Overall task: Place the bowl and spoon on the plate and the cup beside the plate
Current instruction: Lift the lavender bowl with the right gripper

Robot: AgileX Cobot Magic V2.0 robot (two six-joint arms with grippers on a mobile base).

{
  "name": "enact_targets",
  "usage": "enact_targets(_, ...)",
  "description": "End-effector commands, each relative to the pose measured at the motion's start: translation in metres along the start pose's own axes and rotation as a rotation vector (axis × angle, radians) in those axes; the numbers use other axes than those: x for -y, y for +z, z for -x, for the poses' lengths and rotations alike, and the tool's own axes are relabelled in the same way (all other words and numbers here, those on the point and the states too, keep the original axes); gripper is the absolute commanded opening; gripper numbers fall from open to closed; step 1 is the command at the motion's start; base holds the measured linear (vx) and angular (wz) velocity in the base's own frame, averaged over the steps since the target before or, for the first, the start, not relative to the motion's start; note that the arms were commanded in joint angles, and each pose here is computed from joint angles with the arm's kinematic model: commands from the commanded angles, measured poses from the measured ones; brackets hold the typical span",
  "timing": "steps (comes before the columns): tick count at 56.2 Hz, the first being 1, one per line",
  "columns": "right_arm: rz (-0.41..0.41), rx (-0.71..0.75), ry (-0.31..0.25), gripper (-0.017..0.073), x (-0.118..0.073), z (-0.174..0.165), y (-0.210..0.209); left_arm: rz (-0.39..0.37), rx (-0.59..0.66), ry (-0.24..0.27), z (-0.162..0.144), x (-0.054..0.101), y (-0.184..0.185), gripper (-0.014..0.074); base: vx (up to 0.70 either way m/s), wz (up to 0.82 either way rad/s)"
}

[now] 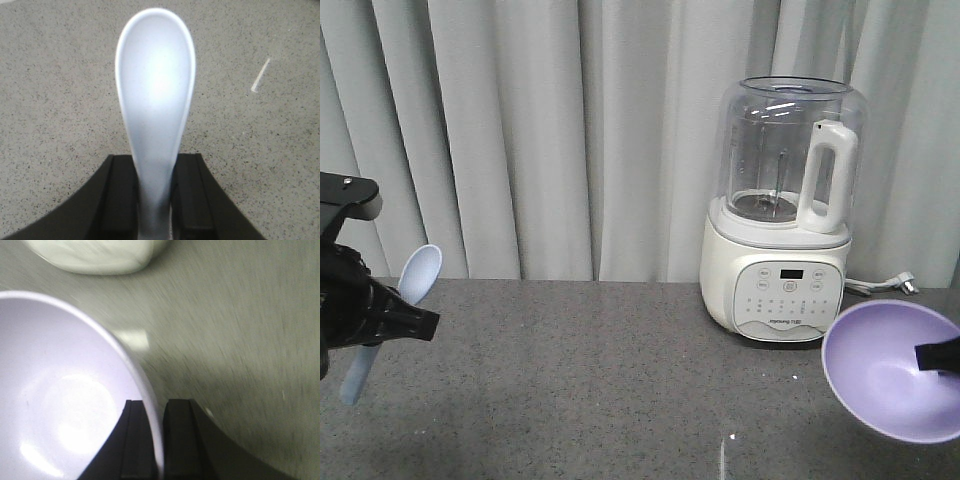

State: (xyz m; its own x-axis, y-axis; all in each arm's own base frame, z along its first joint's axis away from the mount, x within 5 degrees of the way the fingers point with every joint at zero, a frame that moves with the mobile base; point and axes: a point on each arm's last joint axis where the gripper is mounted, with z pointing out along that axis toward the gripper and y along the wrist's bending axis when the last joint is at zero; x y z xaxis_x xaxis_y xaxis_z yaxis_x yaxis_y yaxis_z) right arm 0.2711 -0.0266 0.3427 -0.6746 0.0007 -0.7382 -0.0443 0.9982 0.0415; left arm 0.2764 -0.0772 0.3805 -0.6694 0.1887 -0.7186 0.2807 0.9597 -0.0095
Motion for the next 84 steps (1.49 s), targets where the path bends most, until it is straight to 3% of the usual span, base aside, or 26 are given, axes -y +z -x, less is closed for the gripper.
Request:
enact_targets(1, 0.004, 0.27, -0.077, -0.0012, -0.017, 0.02, -0.06, -0.007, 0.214, 0.003, 0.007, 0.003, -0.035, -0.0003, 0.0, 0.0)
enact_targets(16, 0.048, 0.529, -0.136, -0.001, -0.041, 0.003, -0.156, -0.007, 0.39, -0.004, -0.049, 0.003, -0.08, 0.0, 0.0, 0.0)
enact_targets(36, 0.027, 0.689, -0.112, -0.0008, -0.048, -0.065, -0.186, -0.008, 0.572, -0.001, -0.107, 0.004, -0.144, 0.0, 0.0, 0.0)
enact_targets(53, 0.032, 0.739, -0.13, -0.0008, -0.053, -0.085, -0.204, -0.009, 0.613, 0.0, -0.116, 0.005, -0.159, 0.0, 0.0, 0.0)
enact_targets(84, 0.043, 0.744, -0.122, -0.0008, -0.054, -0.085, -0.205, -0.009, 0.61, 0.0, -0.116, 0.005, -0.159, 0.0, -0.01, -0.02)
